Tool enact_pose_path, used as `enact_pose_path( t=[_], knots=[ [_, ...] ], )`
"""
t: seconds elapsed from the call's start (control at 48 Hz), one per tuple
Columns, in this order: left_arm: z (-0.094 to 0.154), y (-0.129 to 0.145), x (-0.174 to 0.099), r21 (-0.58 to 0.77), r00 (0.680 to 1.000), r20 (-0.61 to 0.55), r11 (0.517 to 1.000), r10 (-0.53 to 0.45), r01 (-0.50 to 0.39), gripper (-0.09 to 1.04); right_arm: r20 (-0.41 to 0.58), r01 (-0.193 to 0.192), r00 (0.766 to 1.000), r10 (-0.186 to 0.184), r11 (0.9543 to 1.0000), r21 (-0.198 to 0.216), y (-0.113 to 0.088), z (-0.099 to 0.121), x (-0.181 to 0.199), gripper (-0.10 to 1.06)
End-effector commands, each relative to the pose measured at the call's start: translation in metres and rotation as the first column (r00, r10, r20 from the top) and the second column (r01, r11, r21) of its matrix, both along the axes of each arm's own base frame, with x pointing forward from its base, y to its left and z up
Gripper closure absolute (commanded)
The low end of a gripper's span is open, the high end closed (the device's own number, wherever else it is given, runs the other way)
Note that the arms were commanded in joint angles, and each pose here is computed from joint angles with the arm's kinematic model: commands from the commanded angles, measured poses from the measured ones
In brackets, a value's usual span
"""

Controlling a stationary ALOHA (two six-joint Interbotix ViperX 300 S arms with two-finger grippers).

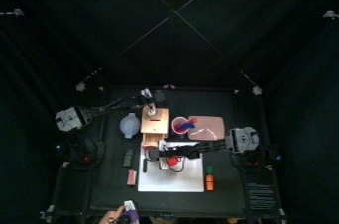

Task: Get the cutter from the drawer then cut the dough then place the extra dough in the bowl
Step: Shut the drawer

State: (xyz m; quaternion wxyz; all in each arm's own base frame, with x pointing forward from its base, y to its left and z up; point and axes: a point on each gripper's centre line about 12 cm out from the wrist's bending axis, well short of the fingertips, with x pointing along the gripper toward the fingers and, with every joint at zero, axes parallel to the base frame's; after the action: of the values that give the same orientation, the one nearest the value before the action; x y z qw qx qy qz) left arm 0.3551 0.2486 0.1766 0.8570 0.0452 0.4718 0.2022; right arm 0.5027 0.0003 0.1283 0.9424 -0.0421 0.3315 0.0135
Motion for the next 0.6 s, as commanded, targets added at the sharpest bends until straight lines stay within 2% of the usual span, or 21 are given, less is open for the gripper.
enact_pose_path(
  t=[0.021,0.312,0.604],
  knots=[
    [0.011,0.000,0.003,0.003,0.999,0.031,1.000,0.007,-0.007,0.37,0.044,0.019,0.999,-0.018,0.9996,-0.021,-0.017,0.018,0.005,0.58],
    [0.010,-0.002,0.003,-0.011,0.999,0.035,1.000,0.011,-0.011,0.37,0.037,0.036,0.999,-0.033,0.9974,-0.063,-0.038,0.027,0.002,0.58],
    [0.008,-0.006,-0.001,-0.040,0.999,0.034,0.999,0.030,-0.028,0.37,0.004,0.023,1.000,-0.022,0.9934,-0.113,-0.044,0.036,-0.007,0.58]
  ],
)
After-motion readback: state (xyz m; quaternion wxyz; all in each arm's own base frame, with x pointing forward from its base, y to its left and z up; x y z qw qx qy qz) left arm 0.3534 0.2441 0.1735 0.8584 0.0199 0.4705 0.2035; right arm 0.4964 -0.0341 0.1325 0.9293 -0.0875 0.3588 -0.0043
